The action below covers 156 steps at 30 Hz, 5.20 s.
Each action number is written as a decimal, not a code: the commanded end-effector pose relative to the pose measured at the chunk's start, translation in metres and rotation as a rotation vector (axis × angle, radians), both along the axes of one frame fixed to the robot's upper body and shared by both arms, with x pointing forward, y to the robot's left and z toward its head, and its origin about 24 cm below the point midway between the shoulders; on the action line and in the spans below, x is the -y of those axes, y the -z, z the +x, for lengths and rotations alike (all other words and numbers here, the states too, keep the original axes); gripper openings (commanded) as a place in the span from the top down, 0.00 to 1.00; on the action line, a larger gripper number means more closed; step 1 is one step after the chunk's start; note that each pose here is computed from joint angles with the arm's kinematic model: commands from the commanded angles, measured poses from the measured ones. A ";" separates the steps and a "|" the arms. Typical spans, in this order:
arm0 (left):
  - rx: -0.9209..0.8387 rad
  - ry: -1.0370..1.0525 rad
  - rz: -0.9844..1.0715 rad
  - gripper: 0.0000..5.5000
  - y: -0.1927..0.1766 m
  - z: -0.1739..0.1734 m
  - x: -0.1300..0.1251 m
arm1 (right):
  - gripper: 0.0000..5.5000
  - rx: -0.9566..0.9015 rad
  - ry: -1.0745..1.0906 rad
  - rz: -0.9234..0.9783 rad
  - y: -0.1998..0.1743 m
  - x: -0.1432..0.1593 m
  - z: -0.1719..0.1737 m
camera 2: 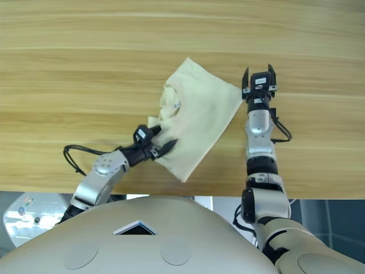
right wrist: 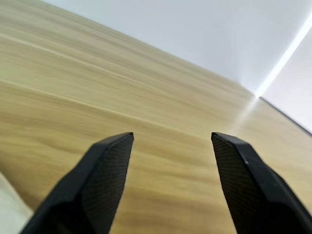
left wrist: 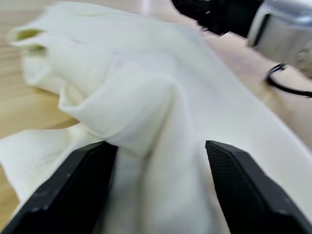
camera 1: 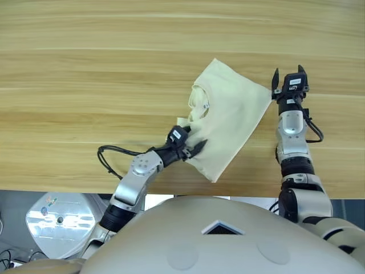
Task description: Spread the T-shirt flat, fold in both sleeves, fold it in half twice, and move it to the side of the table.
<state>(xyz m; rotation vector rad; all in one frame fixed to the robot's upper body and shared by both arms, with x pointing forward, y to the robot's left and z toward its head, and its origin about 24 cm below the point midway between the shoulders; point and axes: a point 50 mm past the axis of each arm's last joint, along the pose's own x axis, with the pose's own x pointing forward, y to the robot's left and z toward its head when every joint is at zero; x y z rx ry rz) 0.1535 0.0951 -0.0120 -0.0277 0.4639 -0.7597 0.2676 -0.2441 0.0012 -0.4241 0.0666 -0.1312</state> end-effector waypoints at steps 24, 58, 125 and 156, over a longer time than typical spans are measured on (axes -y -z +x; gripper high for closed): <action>0.457 -0.233 -0.268 0.38 -0.073 0.040 -0.057 | 0.46 -0.545 -0.682 -0.663 -0.013 0.051 -0.175; 0.491 -0.617 -0.313 0.38 -0.047 0.103 -0.091 | 0.46 0.012 -0.400 -0.236 0.001 -0.069 0.017; 0.779 1.140 0.800 0.38 -0.021 -0.014 -0.102 | 0.46 -0.393 -1.247 -0.759 -0.003 -0.013 -0.193; 0.848 1.382 0.623 0.82 -0.004 0.007 -0.078 | 0.59 -0.278 -1.497 -0.828 0.010 -0.028 -0.172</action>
